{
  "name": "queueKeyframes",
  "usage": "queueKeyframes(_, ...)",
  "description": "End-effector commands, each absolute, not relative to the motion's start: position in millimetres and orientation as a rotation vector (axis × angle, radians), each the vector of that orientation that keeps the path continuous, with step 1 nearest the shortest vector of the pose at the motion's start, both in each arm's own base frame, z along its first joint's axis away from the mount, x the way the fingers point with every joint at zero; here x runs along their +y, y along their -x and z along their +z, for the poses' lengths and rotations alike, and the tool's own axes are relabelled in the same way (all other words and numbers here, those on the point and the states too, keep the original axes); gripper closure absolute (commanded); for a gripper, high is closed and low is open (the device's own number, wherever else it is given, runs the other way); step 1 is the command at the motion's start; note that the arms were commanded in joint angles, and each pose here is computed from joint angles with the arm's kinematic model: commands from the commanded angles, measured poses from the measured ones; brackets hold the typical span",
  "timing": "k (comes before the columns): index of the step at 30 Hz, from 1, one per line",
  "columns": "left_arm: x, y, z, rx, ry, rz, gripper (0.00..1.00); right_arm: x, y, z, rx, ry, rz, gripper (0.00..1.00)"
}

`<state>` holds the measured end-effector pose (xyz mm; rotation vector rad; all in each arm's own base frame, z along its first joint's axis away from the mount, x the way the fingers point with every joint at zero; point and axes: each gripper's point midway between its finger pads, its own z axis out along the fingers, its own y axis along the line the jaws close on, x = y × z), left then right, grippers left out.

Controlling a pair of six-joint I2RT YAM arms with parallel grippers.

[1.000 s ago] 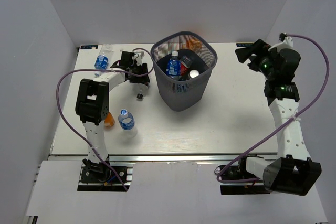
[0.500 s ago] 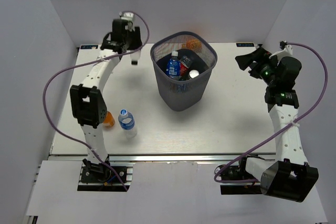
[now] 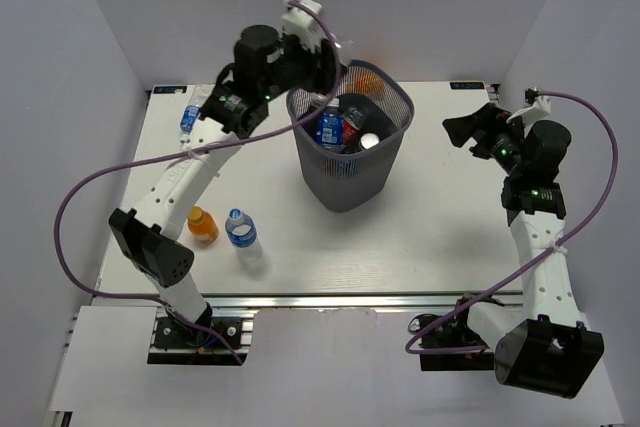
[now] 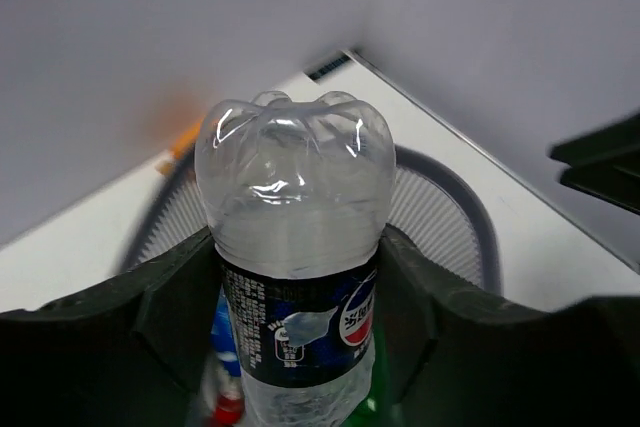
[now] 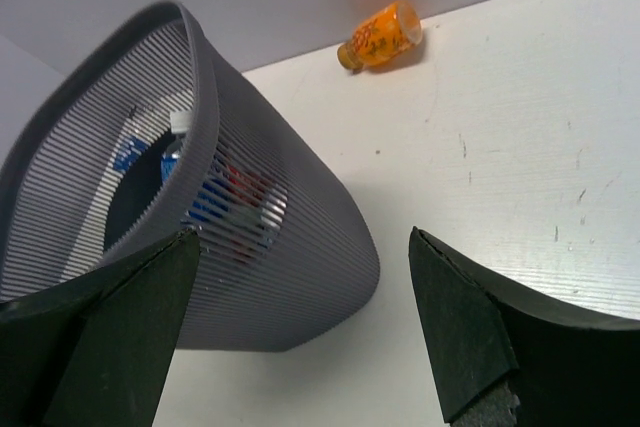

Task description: Put the plastic bottles in the bin

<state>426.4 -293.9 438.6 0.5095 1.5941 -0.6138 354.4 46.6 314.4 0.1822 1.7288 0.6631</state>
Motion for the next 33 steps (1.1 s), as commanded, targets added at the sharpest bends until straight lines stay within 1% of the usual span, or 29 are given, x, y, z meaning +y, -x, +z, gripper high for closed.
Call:
queueKeyframes(1, -315, -412, 413, 1.635, -0.608, -0.665, 0.29, 57, -350, 316, 1.686, -0.021, 0.674, 0.11)
queueKeyframes(2, -316, -412, 415, 1.635, -0.596, -0.671, 0.17, 60, -350, 312, 1.695, 0.025, 0.675, 0.11)
queueKeyframes(3, -315, -414, 418, 1.632, -0.579, -0.665, 0.02, 65, -347, 312, 1.694, 0.09, 0.688, 0.11)
queueKeyframes(4, -314, -416, 420, 1.632, -0.568, -0.659, 0.02, 75, -340, 311, 1.693, 0.173, 0.73, 0.11)
queueKeyframes(5, -312, -416, 428, 1.624, -0.558, -0.656, 0.02, 77, -338, 312, 1.676, 0.244, 0.706, 0.11)
queueKeyframes(10, -295, -430, 433, 1.65, -0.443, -0.56, 0.02, 93, -313, 325, 1.604, 0.452, 0.663, 0.11)
queueKeyframes(12, -286, -434, 430, 1.667, -0.4, -0.52, 0.02, 106, -302, 318, 1.613, 0.536, 0.662, 0.11)
queueKeyframes(14, -262, -442, 433, 1.674, -0.308, -0.45, 0.02, 135, -283, 312, 1.584, 0.673, 0.708, 0.11)
queueKeyframes(16, -244, -449, 423, 1.696, -0.258, -0.428, 0.02, 157, -271, 299, 1.594, 0.787, 0.667, 0.11)
queueKeyframes(17, -219, -455, 426, 1.699, -0.177, -0.425, 0.02, 188, -251, 296, 1.567, 0.902, 0.716, 0.11)
queueKeyframes(18, -205, -460, 403, 1.747, -0.144, -0.414, 0.02, 199, -243, 291, 1.563, 0.953, 0.719, 0.11)
queueKeyframes(19, -192, -465, 399, 1.734, -0.105, -0.422, 0.02, 209, -238, 289, 1.559, 0.982, 0.726, 0.11)
queueKeyframes(20, -161, -467, 399, 1.727, -0.007, -0.431, 0.02, 230, -220, 286, 1.531, 1.061, 0.787, 0.11)
queueKeyframes(21, -146, -469, 386, 1.744, 0.049, -0.419, 0.02, 240, -212, 285, 1.519, 1.097, 0.814, 0.11)
queueKeyframes(22, -130, -470, 352, 1.799, 0.107, -0.385, 0.02, 248, -213, 277, 1.543, 1.116, 0.814, 0.11)
queueKeyframes(23, -104, -472, 340, 1.811, 0.211, -0.338, 0.02, 266, -198, 278, 1.518, 1.176, 0.843, 0.11)
queueKeyframes(24, -91, -469, 331, 1.823, 0.261, -0.311, 0.02, 275, -194, 274, 1.527, 1.199, 0.839, 0.11)
queueKeyframes(25, -79, -466, 308, 1.868, 0.309, -0.275, 0.02, 286, -199, 262, 1.556, 1.227, 0.804, 0.11)
queueKeyframes(26, -59, -463, 296, 1.885, 0.4, -0.221, 0.02, 304, -184, 267, 1.506, 1.295, 0.837, 0.11)
queueKeyframes(28, -45, -456, 278, 1.916, 0.466, -0.193, 0.02, 334, -183, 254, 1.478, 1.356, 0.866, 0.11)
queueKeyframes(30, -26, -448, 253, 1.947, 0.552, -0.138, 0.02, 364, -172, 255, 1.415, 1.407, 0.889, 0.11)
queueKeyframes(31, -20, -441, 243, 1.966, 0.581, -0.108, 0.02, 383, -164, 239, 1.416, 1.463, 0.914, 0.11)
queueKeyframes(33, -7, -435, 233, 1.973, 0.641, -0.053, 0.02, 411, -162, 252, 1.344, 1.467, 0.956, 0.11)
